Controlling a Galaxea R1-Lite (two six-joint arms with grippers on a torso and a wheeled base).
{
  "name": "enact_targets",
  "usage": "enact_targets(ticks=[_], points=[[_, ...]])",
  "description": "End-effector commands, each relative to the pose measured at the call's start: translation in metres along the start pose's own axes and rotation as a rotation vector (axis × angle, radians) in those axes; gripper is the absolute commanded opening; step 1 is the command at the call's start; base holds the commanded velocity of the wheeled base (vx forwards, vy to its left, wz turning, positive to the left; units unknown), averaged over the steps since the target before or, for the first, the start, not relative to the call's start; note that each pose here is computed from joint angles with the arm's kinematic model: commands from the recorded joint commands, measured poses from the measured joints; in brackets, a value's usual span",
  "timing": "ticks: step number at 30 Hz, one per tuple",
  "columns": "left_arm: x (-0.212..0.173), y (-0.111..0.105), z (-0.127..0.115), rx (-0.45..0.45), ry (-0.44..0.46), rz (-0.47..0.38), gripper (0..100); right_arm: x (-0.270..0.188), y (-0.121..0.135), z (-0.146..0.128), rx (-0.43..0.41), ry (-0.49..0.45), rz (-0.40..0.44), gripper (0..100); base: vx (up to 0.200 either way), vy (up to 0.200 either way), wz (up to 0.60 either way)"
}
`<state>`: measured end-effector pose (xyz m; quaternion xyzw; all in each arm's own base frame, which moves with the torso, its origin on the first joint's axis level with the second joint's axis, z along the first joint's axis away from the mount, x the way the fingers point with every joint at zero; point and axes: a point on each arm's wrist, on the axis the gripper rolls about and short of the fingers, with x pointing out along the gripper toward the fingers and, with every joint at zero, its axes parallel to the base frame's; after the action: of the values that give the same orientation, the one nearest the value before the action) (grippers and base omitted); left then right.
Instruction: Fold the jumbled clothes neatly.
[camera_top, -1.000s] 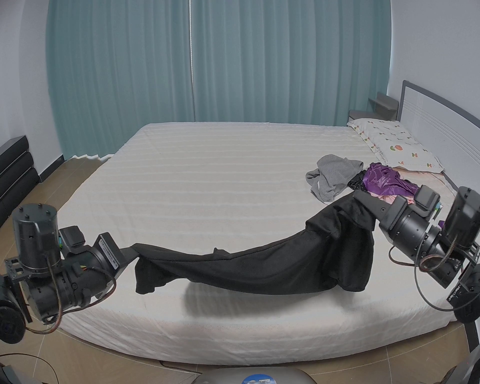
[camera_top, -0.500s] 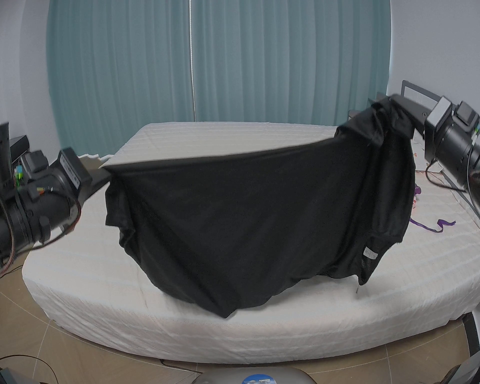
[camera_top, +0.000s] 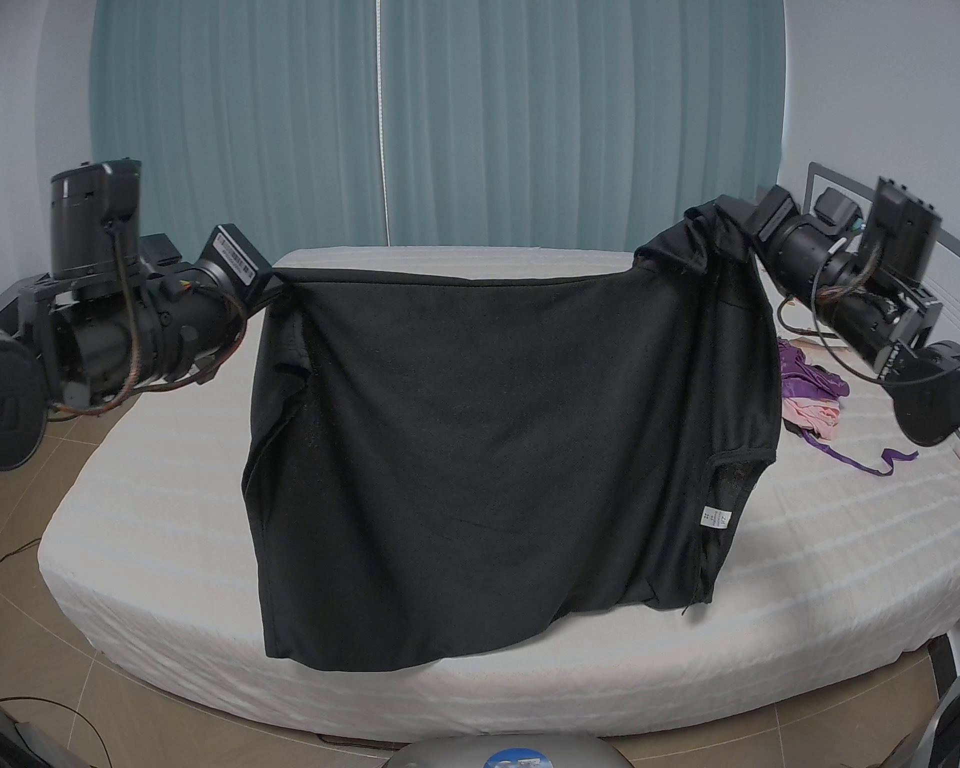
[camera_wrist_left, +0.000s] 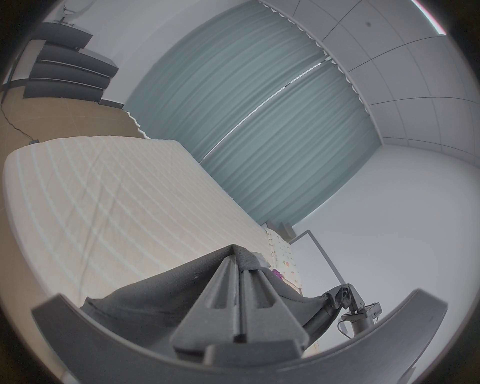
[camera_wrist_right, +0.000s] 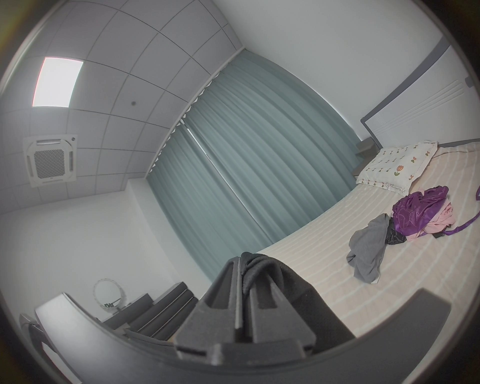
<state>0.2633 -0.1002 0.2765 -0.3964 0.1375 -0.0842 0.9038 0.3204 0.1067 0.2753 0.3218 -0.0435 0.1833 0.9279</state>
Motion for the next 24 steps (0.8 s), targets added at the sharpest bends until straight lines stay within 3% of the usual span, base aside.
enact_targets(ticks=[1, 5, 10, 13, 17, 24], points=[[0.061, 0.020, -0.009, -0.001, 0.029, 0.087, 0, 0.050, -0.039, -0.042, -0.020, 0.034, -0.072, 0, 0.200, 0.000, 0.00], [0.085, 0.034, -0.017, 0.000, 0.057, 0.131, 0, 0.063, -0.052, -0.059, -0.031, 0.063, -0.092, 0, 0.200, 0.000, 0.00], [0.120, 0.065, -0.045, 0.000, 0.166, 0.200, 0, 0.078, -0.086, -0.104, -0.058, 0.151, -0.158, 0, 0.200, 0.000, 0.00], [0.133, 0.076, -0.053, 0.001, 0.183, 0.226, 0, 0.082, -0.097, -0.119, -0.067, 0.165, -0.181, 0, 0.000, 0.000, 0.00], [0.159, 0.108, -0.069, -0.005, 0.199, 0.289, 0, 0.085, -0.129, -0.162, -0.083, 0.237, -0.250, 0, 0.000, 0.000, 0.00], [0.183, 0.141, -0.096, -0.016, 0.246, 0.354, 0, 0.091, -0.162, -0.203, -0.094, 0.244, -0.323, 0, 0.000, 0.000, 0.00]])
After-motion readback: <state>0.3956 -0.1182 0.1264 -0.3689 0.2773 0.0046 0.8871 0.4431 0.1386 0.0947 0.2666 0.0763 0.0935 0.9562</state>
